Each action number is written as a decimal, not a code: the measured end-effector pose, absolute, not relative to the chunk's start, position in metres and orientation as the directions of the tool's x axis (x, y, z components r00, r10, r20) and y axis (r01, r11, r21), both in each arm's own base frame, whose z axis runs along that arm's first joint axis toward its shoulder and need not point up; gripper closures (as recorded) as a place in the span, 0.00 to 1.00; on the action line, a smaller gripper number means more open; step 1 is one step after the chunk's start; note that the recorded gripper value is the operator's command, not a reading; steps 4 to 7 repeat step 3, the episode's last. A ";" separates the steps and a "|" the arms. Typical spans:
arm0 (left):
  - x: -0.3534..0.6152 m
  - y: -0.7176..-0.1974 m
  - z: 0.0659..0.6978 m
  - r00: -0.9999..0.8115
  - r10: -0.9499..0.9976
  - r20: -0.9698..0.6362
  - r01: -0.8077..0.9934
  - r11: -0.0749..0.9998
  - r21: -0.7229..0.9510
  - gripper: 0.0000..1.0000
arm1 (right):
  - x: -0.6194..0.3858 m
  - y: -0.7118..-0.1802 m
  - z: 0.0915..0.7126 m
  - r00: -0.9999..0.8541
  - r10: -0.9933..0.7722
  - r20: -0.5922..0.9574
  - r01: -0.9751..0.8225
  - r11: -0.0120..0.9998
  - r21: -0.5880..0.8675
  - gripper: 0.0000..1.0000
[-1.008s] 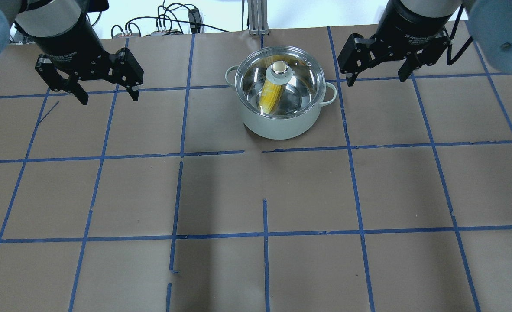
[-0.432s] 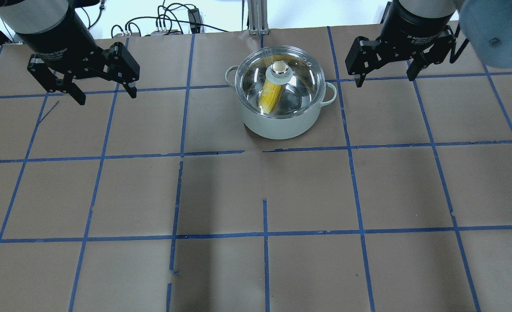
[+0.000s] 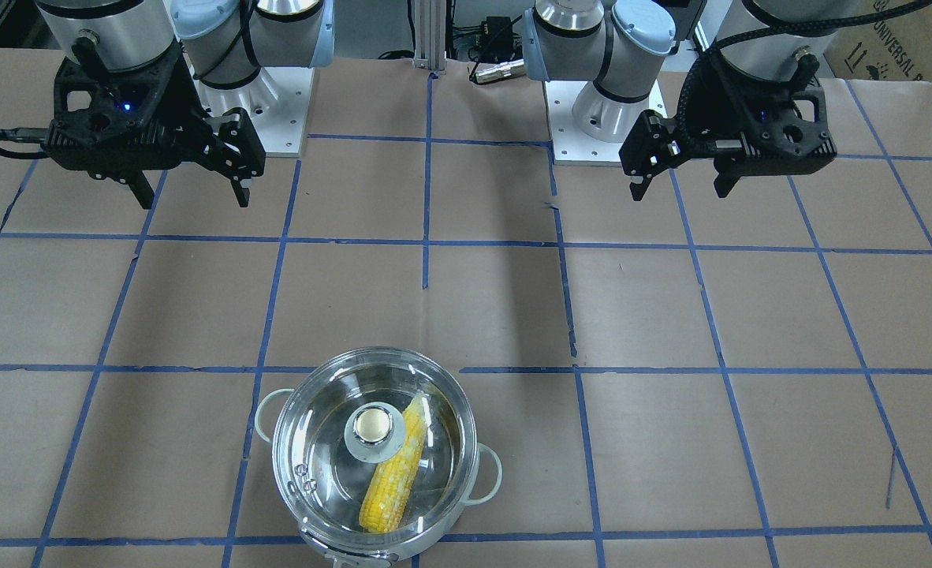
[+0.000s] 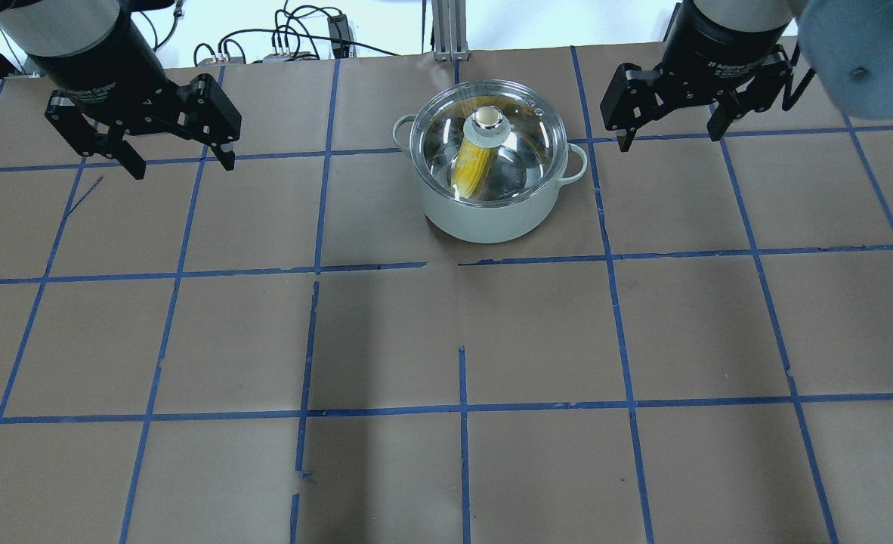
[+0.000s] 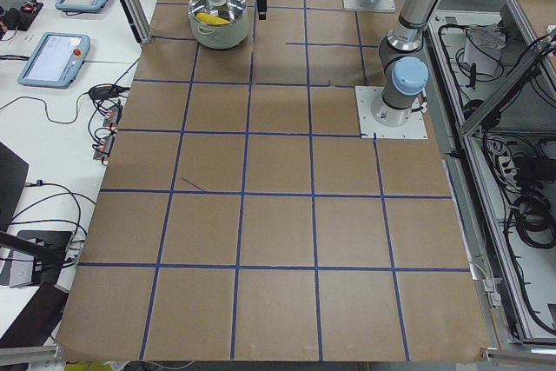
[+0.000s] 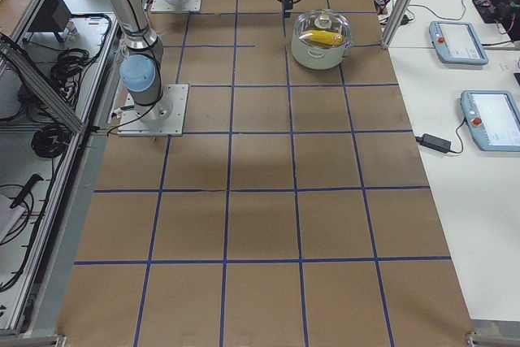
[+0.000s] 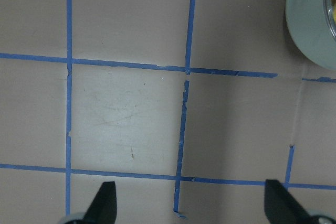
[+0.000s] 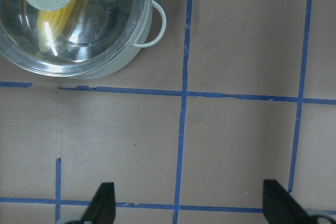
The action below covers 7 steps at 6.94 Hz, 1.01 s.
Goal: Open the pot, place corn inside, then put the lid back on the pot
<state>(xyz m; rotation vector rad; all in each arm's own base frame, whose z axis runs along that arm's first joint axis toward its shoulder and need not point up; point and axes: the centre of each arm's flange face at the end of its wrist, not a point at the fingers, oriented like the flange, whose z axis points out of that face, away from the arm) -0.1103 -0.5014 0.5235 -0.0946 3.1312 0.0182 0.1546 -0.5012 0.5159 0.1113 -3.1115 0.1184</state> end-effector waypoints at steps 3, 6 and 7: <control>-0.113 -0.498 0.526 -0.999 -0.042 -0.003 -0.042 0.999 0.006 0.00 | 0.154 -0.503 0.514 -0.997 -0.070 0.027 -0.071 0.995 -0.075 0.01; -0.113 -0.498 0.526 -0.999 -0.042 -0.003 -0.042 0.999 0.006 0.00 | 0.154 -0.503 0.514 -0.997 -0.070 0.027 -0.071 0.995 -0.075 0.01; -0.113 -0.498 0.526 -0.999 -0.042 -0.003 -0.042 0.999 0.006 0.00 | 0.154 -0.503 0.514 -0.997 -0.070 0.027 -0.071 0.995 -0.075 0.01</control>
